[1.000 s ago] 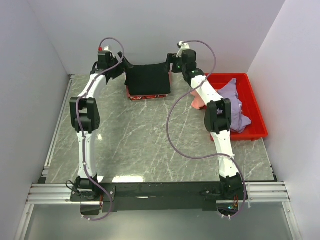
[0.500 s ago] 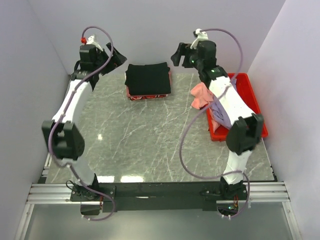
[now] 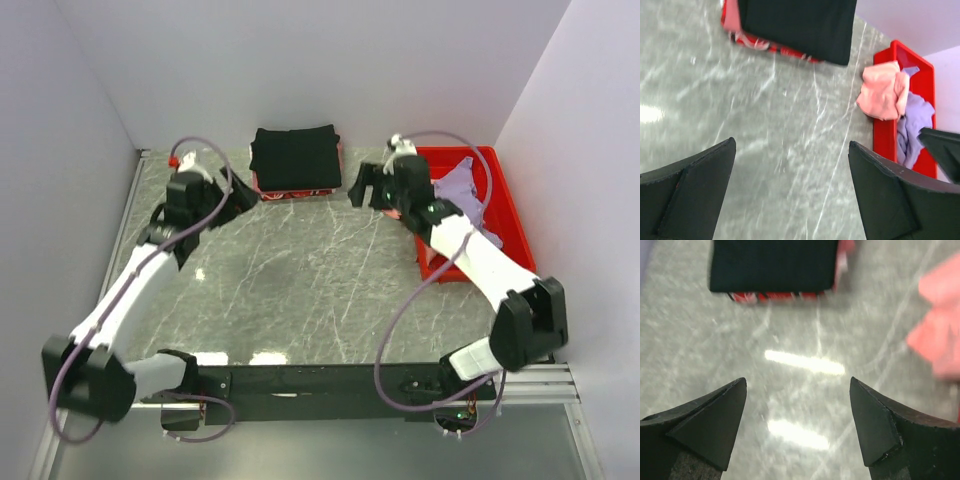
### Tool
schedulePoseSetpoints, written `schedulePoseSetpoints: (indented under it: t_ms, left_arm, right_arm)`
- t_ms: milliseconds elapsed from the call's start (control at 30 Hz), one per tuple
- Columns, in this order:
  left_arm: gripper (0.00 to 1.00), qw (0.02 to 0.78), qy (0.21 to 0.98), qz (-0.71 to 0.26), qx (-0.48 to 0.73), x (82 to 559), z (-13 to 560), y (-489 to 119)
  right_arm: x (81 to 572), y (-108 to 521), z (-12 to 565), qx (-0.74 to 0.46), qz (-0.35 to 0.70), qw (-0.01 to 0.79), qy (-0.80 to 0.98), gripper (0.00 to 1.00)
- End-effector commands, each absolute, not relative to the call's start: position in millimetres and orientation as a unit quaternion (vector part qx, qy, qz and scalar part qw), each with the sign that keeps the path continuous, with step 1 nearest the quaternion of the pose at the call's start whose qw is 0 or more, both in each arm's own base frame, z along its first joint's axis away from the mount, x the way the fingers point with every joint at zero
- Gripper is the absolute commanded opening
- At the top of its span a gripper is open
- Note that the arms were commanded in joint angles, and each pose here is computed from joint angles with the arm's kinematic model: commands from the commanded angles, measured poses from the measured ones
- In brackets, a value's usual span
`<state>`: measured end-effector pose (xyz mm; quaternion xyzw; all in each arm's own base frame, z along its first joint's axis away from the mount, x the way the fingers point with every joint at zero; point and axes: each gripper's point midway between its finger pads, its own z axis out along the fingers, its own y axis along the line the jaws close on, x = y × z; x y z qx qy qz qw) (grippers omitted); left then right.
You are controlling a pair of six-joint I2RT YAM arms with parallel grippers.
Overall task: Fold and stack the t-shirts
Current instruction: Reset both grippers
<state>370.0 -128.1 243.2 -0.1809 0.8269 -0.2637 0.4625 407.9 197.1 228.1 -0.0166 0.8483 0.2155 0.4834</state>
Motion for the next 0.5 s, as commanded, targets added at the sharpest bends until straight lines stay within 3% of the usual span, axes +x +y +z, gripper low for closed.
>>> schedulePoseSetpoints:
  t_ms: [0, 267, 467]
  left_arm:
    - [1.00, 0.477, 0.806, -0.273, -0.219, 341, 246, -121]
    - [0.99, 0.466, 0.798, -0.266, -0.276, 274, 199, -98]
    - [0.99, 0.481, 0.788, -0.231, -0.308, 252, 201, -73]
  right_arm:
    - [383, 187, 244, 0.013, 0.216, 0.521, 0.826, 0.90]
    - [316, 160, 196, 0.058, 0.203, 0.522, 0.826, 0.91]
    - [288, 131, 205, 0.096, 0.201, 0.552, 0.804, 0.91]
